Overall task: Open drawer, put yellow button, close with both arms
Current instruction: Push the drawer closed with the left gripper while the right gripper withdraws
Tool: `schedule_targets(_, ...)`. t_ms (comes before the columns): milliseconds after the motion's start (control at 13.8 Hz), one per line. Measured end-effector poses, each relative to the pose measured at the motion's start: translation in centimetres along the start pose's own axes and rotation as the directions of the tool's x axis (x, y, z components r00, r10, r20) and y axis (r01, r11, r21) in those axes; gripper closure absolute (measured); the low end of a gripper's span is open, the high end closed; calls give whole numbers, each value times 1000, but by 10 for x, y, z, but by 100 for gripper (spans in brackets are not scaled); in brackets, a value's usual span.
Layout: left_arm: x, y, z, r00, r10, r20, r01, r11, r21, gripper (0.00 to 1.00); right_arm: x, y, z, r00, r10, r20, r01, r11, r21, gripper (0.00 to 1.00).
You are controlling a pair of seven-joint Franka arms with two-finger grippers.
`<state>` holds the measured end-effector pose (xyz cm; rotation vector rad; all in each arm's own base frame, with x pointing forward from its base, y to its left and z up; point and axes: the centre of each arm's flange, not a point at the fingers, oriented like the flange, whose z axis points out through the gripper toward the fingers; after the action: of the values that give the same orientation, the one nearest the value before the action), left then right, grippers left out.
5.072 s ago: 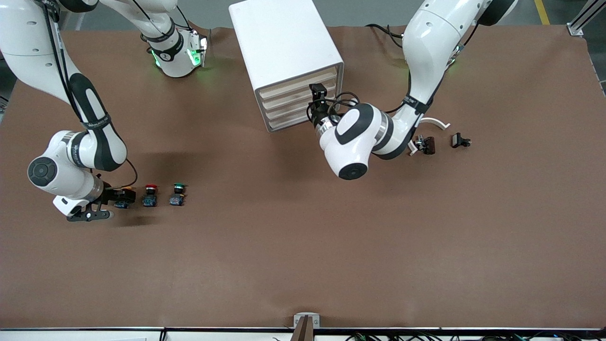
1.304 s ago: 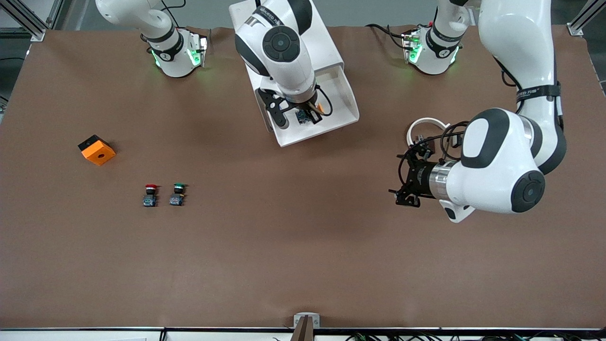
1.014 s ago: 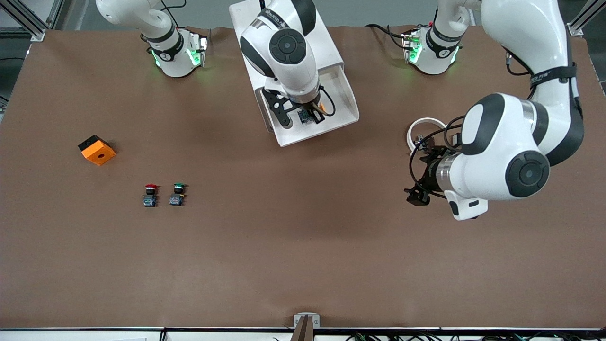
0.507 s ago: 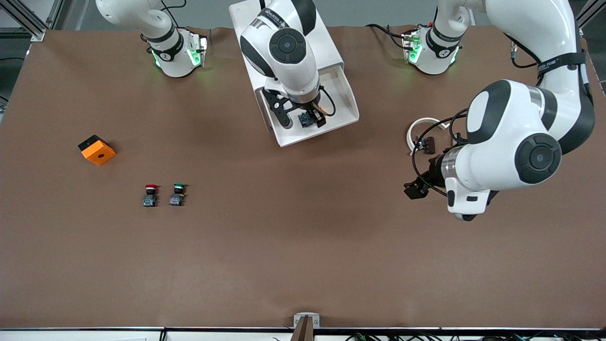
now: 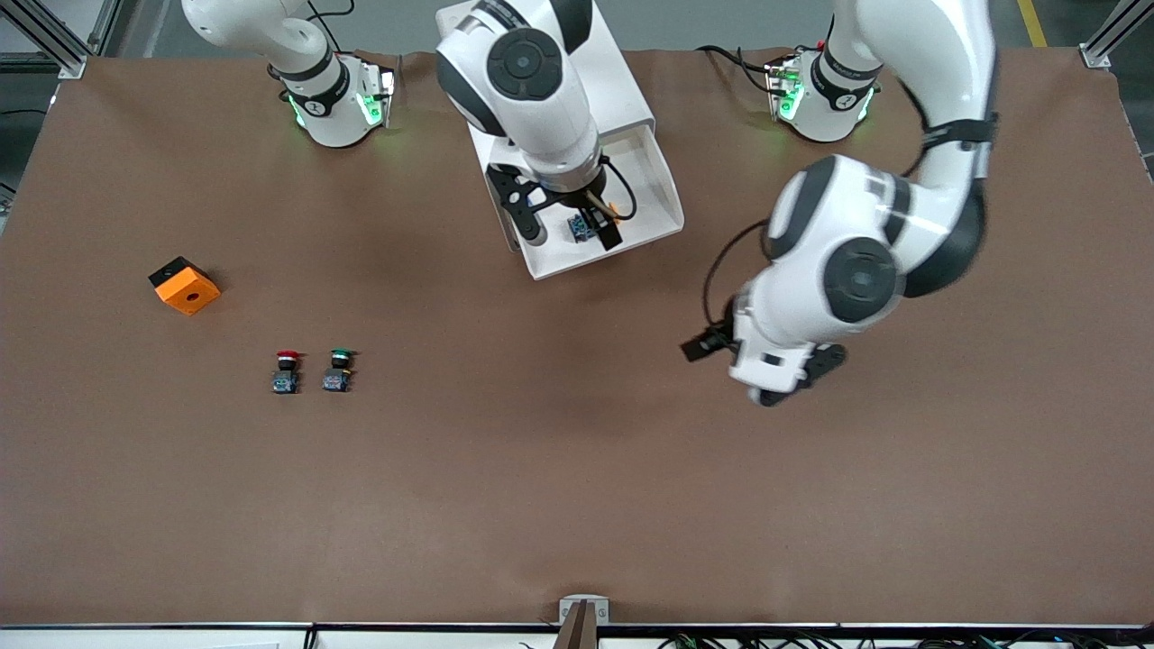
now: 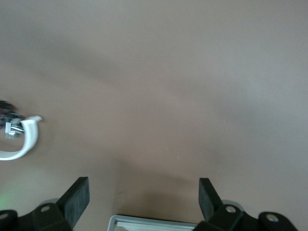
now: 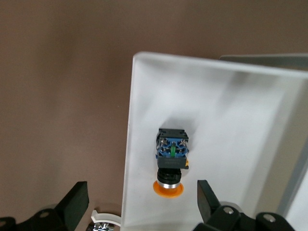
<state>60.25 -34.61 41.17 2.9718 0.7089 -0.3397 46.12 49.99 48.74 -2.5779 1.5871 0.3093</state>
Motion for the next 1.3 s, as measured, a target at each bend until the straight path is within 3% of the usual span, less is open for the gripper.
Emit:
schedule_targets(217,-48,30,42,997,81,-19,-81,996,25,0,43,14,-64,990,-139,0,139,989,-56,0)
schedule_targets(435,-87,41,79,990,137,29,-139,988,67,0,99,38,-118,941,-337,19,337,935,-111,0)
schedule_targets(652,-121,51,98,980,186,74,-192,978,82,0,153,58,-151,856,-517,-14,512,851,-119,0)
schedule_targets(942,-168,62,108,970,209,125,-222,970,100,0,242,91,-176,716,-699,-2,693,711,-120,0)
schedule_targets(1159,-201,67,120,968,197,158,-217,969,121,0,316,113,-187,608,-794,2,787,603,-130,0)
schedule_targets(1304,-224,71,127,969,160,187,-186,974,129,0,362,126,-197,565,-825,3,820,561,-117,0)
